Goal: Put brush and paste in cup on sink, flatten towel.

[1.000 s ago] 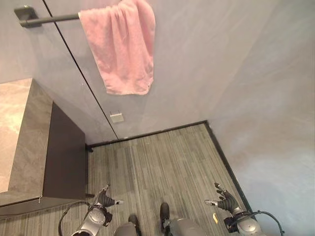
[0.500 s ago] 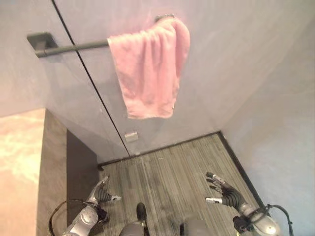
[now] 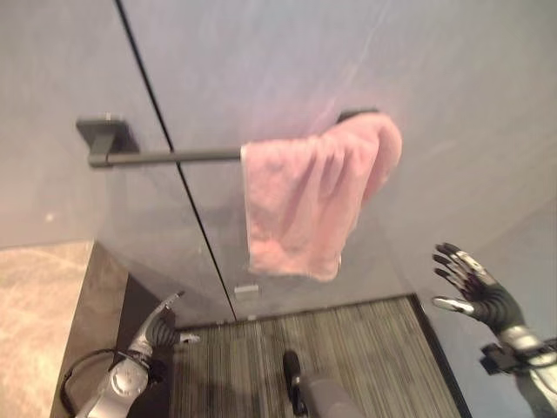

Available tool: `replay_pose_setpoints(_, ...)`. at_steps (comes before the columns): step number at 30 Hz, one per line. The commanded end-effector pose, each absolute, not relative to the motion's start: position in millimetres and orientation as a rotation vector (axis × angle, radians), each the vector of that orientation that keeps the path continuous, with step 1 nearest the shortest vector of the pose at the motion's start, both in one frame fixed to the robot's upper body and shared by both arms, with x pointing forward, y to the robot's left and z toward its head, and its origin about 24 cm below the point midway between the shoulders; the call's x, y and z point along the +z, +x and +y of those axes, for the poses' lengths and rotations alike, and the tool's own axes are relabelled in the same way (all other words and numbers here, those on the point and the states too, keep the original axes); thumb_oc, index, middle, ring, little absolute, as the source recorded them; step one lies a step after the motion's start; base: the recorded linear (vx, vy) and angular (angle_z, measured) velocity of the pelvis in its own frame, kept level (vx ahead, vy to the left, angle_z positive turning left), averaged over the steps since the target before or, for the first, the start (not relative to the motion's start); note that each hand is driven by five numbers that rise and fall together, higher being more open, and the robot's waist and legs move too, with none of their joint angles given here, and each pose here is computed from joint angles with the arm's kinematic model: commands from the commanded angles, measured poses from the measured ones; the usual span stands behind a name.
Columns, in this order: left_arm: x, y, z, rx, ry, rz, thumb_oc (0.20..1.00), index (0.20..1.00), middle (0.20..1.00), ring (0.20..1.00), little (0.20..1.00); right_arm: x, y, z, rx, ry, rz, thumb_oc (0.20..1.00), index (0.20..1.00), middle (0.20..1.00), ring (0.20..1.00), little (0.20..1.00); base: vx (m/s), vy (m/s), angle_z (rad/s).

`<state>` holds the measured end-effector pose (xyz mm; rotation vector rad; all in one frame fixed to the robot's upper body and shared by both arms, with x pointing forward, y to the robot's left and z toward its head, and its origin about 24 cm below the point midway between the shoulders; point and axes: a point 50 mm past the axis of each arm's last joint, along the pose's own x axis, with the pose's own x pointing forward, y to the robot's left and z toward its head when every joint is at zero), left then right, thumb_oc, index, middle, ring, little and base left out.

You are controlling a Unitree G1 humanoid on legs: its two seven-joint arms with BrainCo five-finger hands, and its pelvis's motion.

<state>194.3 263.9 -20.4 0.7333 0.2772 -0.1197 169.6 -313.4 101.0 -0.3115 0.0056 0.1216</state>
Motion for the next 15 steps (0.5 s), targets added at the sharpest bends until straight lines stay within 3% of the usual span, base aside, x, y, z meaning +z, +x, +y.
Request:
replay_pose_setpoints(1, 24, 218, 274, -0.08, 0.68, 0.085, 1.0, 1.0, 1.0, 1.0, 1.0, 137, 178, -330, 0.073, -0.376, -0.133, 1.0, 1.0, 1.0, 1.0, 1.0, 0.16, -0.138, 0.31)
replay_pose_setpoints(7, 69, 256, 254, -0.148, 0.606, -0.102, 1.0, 1.0, 1.0, 1.0, 1.0, 132, 206, -347, 0.001, -0.3, -0.106, 1.0, 1.0, 1.0, 1.0, 1.0, 0.23, -0.014, 0.24)
replay_pose_setpoints(15, 95, 302, 220, -0.235, 0.556, -0.209, 1.0, 1.0, 1.0, 1.0, 1.0, 125, 285, -302, 0.16, -0.096, -0.087, 1.0, 1.0, 1.0, 1.0, 1.0, 0.18, 0.081, -0.1)
